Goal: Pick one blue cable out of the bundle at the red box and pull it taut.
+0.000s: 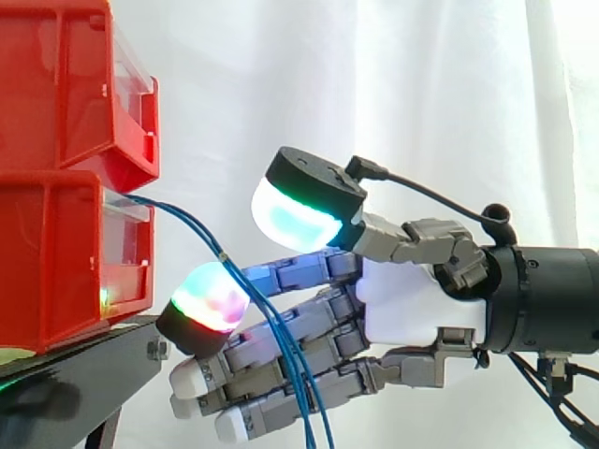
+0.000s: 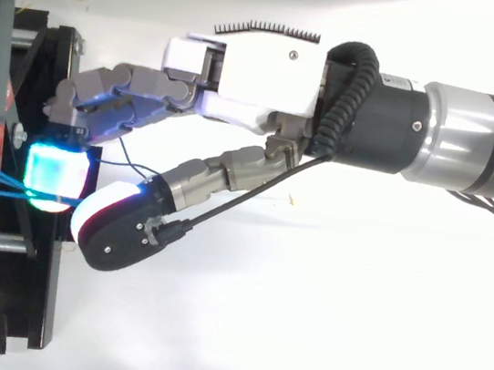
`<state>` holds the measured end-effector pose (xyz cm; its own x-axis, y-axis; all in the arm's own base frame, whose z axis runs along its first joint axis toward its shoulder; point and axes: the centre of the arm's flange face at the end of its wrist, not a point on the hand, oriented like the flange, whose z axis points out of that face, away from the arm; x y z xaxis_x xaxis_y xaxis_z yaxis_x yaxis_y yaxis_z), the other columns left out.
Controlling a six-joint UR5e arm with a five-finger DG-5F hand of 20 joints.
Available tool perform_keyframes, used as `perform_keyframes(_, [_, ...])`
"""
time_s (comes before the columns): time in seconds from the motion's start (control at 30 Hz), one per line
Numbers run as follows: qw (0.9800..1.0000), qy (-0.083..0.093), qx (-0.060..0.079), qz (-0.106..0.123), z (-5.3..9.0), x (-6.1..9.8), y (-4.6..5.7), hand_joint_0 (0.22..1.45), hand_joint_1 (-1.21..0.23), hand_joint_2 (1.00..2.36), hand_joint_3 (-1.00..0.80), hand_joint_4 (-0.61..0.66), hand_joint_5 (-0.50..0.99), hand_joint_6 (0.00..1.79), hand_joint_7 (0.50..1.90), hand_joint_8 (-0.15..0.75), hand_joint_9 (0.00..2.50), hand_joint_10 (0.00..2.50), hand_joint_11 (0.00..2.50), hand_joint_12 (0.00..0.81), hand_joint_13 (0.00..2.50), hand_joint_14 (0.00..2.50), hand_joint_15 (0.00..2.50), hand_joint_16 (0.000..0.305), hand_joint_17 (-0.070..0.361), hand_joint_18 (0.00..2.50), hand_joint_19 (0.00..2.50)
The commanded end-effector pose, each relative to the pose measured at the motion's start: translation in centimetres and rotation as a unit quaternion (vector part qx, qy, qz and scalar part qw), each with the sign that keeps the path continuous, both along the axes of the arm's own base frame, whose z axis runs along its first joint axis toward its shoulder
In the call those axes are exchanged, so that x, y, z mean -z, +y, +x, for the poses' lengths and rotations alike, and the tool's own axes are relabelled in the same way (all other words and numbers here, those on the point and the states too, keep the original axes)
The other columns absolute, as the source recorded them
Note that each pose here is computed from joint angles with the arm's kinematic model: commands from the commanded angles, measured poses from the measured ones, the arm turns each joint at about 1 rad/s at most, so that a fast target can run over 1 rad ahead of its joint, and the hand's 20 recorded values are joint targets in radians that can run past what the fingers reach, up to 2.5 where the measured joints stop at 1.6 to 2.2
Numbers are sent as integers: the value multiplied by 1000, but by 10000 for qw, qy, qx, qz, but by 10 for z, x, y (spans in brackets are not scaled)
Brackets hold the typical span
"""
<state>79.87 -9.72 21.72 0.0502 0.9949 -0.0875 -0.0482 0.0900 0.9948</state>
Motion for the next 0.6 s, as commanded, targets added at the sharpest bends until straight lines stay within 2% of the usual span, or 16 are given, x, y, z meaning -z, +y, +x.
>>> perform_keyframes(0.0, [10000,34,-6,-4,2,-7,0,593,-705,1002,-469,268,-91,501,1169,368,665,3,180,367,320,2,64,53,118,308,199])
perform_keyframes(0.1, [10000,95,-6,-7,2,-10,0,604,-722,1007,-418,235,-85,500,1225,369,673,3,180,366,324,2,60,52,118,315,201])
perform_keyframes(0.2, [9999,103,-14,-8,2,-12,0,615,-731,1009,-375,213,-91,544,1172,370,675,3,193,365,326,2,60,52,118,316,201])
perform_keyframes(0.3, [9999,103,-14,-8,2,-12,0,621,-731,1012,-343,198,-101,602,1069,368,679,3,194,366,328,2,59,52,118,319,198])
perform_keyframes(0.4, [9999,103,-14,-8,2,-12,0,619,-731,1014,-315,191,-109,635,1031,367,680,3,206,366,331,0,64,52,118,319,196])
perform_keyframes(0.47, [10000,95,-14,-7,3,-12,1,615,-734,1014,-293,183,-126,696,936,368,679,3,218,367,331,2,68,52,118,321,202])
perform_keyframes(0.53, [10000,87,-14,-7,3,-13,1,615,-754,1015,-264,192,-152,788,782,368,679,3,235,368,331,0,74,53,119,325,208])
perform_keyframes(0.57, [10000,88,2,-14,3,-13,1,616,-755,1015,-263,190,-153,791,787,365,678,3,225,368,330,1,73,53,119,325,205])
